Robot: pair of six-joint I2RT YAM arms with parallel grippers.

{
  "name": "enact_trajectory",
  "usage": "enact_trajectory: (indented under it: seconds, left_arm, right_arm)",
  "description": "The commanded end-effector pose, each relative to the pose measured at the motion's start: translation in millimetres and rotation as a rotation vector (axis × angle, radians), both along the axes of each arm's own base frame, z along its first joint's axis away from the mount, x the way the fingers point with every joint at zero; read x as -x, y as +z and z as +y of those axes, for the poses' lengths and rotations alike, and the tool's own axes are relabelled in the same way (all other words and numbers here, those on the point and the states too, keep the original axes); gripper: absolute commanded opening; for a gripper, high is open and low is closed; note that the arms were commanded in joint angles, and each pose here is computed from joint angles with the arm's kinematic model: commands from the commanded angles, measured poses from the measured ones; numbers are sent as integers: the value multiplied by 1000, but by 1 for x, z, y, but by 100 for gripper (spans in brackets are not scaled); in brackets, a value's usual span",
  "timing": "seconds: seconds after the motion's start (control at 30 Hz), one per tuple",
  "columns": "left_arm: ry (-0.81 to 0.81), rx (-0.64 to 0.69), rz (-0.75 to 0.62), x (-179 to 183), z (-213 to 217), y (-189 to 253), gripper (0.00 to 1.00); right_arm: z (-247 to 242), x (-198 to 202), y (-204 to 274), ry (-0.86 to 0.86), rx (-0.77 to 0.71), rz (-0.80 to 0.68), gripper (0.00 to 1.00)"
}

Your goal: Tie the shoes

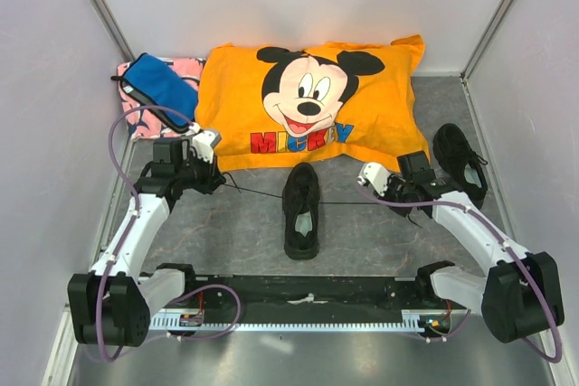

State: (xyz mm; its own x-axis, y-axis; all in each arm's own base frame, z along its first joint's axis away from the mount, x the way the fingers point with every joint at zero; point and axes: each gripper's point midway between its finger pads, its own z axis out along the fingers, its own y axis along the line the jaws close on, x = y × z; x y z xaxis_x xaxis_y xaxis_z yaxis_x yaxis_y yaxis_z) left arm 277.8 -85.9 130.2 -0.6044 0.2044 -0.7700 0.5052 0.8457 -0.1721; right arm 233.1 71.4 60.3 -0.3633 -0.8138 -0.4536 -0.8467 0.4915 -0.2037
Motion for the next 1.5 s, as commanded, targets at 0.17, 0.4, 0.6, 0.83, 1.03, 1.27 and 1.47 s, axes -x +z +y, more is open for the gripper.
enact_trajectory:
  seconds: [0.17, 0.4, 0.6, 0.83, 1.03, 1.27, 1.47]
  left_arm:
    - [60, -158, 21, -11, 36, -34, 2]
    - [79, -202, 72, -7, 44, -50, 2]
    - [99, -246, 114, -5, 53, -67, 2]
    - [101, -278, 153, -9, 58, -79, 2]
    - [62, -221, 189, -9, 46, -71, 2]
    - [66, -169, 161, -7, 38, -55, 1]
    - [-59, -51, 106, 0, 10, -26, 2]
  right_arm:
    - [-37, -4, -26, -16, 95, 24, 0]
    - [-30, -2, -37, -7, 67, 69, 0]
    - [-39, 1, -51, 1, 114, 85, 0]
    - [-42, 4, -68, 0, 134, 116, 0]
    - [-26, -7, -57, 7, 65, 134, 0]
    - [-10, -10, -38, 32, -8, 138, 7]
    - [17, -9, -14, 98, -56, 89, 8]
